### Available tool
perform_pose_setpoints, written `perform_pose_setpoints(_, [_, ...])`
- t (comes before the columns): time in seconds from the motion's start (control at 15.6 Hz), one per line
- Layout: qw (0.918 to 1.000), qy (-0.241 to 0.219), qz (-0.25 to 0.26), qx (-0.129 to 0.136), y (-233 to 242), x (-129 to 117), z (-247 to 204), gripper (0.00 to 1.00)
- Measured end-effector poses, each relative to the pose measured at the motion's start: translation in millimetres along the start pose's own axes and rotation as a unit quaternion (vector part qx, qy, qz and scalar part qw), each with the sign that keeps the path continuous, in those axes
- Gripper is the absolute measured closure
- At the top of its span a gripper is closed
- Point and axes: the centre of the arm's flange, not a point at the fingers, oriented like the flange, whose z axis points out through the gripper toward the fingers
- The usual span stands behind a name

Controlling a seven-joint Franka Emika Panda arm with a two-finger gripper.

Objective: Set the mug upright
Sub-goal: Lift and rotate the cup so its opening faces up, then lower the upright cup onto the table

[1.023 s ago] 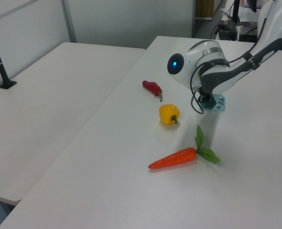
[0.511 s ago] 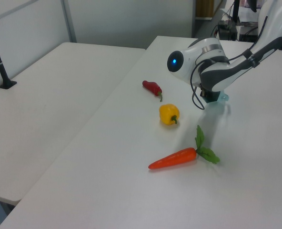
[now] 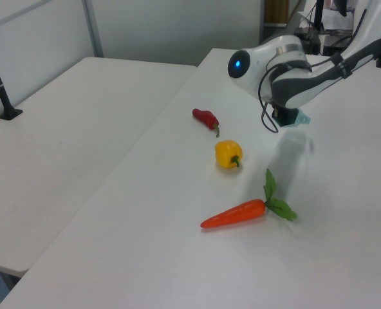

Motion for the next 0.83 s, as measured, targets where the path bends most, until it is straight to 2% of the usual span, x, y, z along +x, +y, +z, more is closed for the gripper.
perform_pose_setpoints(0.13, [0.9993,-0.004,-0.010,0.035,20.3,-4.4,-12.3,0.89])
perform_pose_setpoints(0.32, [0.9922,-0.009,-0.038,0.118,52.7,-11.8,-30.5,0.89])
perform_pose_setpoints(0.45, [0.9804,0.002,-0.065,0.186,61.4,-11.8,-37.9,0.89])
perform_pose_setpoints(0.58, [0.9642,0.021,-0.083,0.251,60.5,-4.8,-38.5,0.89])
perform_pose_setpoints(0.7, [0.9490,0.038,-0.107,0.294,53.8,2.8,-30.6,0.89])
perform_pose_setpoints(0.83, [0.9359,0.045,-0.142,0.319,42.9,7.6,-16.4,0.89])
